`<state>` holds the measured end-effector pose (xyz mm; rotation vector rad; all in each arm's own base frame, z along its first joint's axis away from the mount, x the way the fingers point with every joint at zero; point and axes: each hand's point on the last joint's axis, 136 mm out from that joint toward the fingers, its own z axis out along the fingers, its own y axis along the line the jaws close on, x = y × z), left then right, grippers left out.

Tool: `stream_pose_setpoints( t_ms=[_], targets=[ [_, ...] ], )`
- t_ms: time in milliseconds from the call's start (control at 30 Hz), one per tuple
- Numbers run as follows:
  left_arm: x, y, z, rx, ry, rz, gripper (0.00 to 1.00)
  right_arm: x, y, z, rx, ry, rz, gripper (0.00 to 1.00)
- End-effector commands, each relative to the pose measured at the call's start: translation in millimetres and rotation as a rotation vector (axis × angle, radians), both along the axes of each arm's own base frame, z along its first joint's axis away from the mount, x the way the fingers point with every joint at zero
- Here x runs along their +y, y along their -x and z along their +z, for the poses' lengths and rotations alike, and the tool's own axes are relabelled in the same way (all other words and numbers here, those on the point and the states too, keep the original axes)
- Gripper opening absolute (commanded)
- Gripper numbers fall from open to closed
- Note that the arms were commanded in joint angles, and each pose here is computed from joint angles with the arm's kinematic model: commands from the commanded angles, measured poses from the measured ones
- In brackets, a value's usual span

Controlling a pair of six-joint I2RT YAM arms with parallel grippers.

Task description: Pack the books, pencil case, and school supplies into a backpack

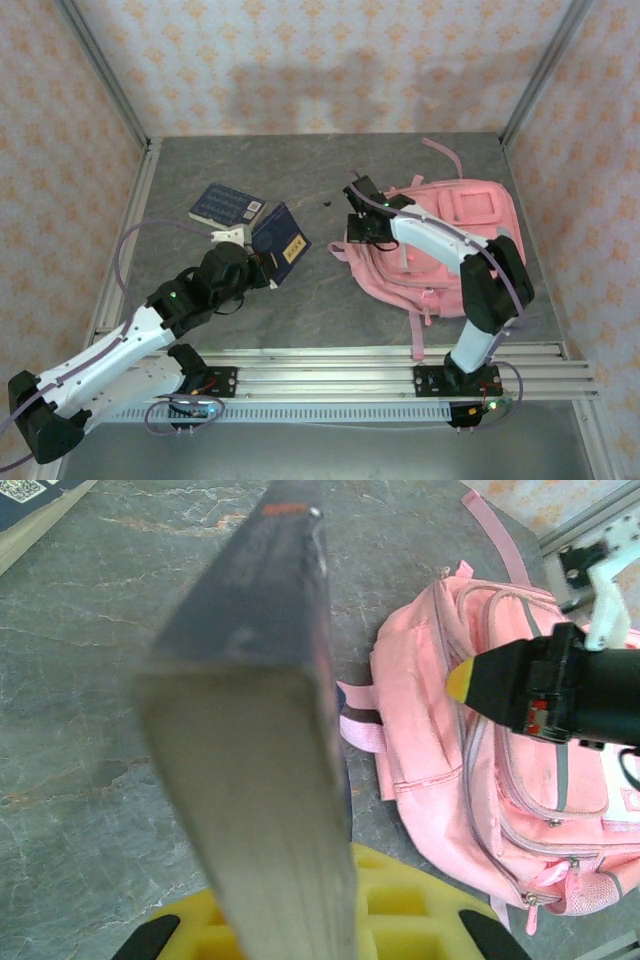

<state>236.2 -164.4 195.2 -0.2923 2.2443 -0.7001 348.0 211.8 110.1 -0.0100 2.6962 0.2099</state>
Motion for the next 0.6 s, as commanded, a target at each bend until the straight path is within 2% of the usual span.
stream_pose_setpoints(
  t_ms=[0, 67, 233, 367, 567],
  targets=[
    [-2, -2, 5, -0.024, 0.026, -0.008, 0.0, 14, 2, 61, -0.122, -0.119, 0.103, 0.0],
    [-5, -3, 6, -0.024, 0.036, -0.016, 0.0, 23, 8, 81, -0.15, -0.175, 0.168, 0.0],
    [-11, -3, 11, -0.028, 0.059, -0.04, 0.0, 34, 16, 119, -0.198, -0.205, 0.304, 0.0],
    [-13, -3, 19, -0.038, 0.071, -0.047, 0.0, 46, 20, 128, -0.181, -0.239, 0.379, 0.0],
    [-13, -1, 30, -0.059, 0.087, -0.057, 0.0, 69, 9, 145, -0.239, -0.318, 0.443, 0.0]
  ],
)
